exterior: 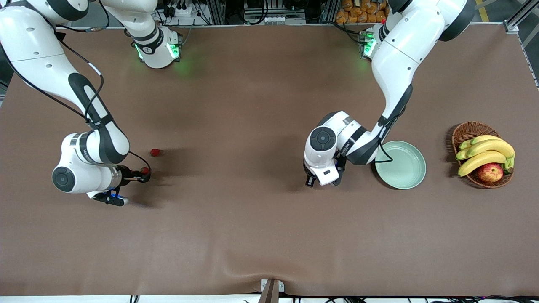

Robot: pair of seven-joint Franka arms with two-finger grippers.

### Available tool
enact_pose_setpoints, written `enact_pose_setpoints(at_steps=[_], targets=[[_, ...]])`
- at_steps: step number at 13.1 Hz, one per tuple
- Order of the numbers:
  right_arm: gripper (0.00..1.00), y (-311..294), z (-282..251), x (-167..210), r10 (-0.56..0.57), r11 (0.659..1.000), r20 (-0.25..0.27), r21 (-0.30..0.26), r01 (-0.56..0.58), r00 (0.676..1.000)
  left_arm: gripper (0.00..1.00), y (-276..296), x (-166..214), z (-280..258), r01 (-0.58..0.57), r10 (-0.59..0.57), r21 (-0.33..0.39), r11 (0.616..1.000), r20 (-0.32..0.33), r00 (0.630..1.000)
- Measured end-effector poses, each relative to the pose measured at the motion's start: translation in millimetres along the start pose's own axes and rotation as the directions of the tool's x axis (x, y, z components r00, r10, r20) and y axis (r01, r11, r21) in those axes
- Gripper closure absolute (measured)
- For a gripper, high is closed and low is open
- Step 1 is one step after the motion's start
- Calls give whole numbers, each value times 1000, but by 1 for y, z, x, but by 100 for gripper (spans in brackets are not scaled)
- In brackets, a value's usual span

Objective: Collect all strawberries into plate
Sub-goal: 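Grasp the second strawberry with the right gripper while the left gripper grasps the first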

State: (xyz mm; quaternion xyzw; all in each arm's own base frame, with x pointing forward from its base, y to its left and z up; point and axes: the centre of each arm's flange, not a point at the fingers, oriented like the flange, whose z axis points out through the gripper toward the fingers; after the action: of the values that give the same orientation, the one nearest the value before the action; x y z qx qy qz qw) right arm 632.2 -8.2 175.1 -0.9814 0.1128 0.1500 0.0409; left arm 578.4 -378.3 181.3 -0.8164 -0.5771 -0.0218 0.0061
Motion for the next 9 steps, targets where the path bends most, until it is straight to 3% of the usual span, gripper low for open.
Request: enact_pose_setpoints(at_steps=[1, 2, 3, 4, 9], targets=[[53, 0, 1, 0, -1, 1000, 1, 0, 1, 1000, 41, 0, 2, 2, 12, -12, 1, 1000, -3, 1000], [66, 0, 0, 0, -1, 1000, 1, 0, 1, 1000, 51, 1, 4, 3, 17, -17, 0, 1000, -5, 1000], [69, 0, -1, -1, -1, 1000, 1, -1, 1, 1000, 64, 1, 6, 3, 20, -20, -3, 1000, -6, 1000], [70, -1, -1, -1, -2, 1000, 4, -1, 2, 1000, 70, 3, 8, 3, 24, -24, -6, 1000, -7, 1000], [71, -11, -27, 4, -1, 1000, 6, 19, 1, 1000, 70, 11, 27, -16, 45, -45, -23, 999, -20, 999]])
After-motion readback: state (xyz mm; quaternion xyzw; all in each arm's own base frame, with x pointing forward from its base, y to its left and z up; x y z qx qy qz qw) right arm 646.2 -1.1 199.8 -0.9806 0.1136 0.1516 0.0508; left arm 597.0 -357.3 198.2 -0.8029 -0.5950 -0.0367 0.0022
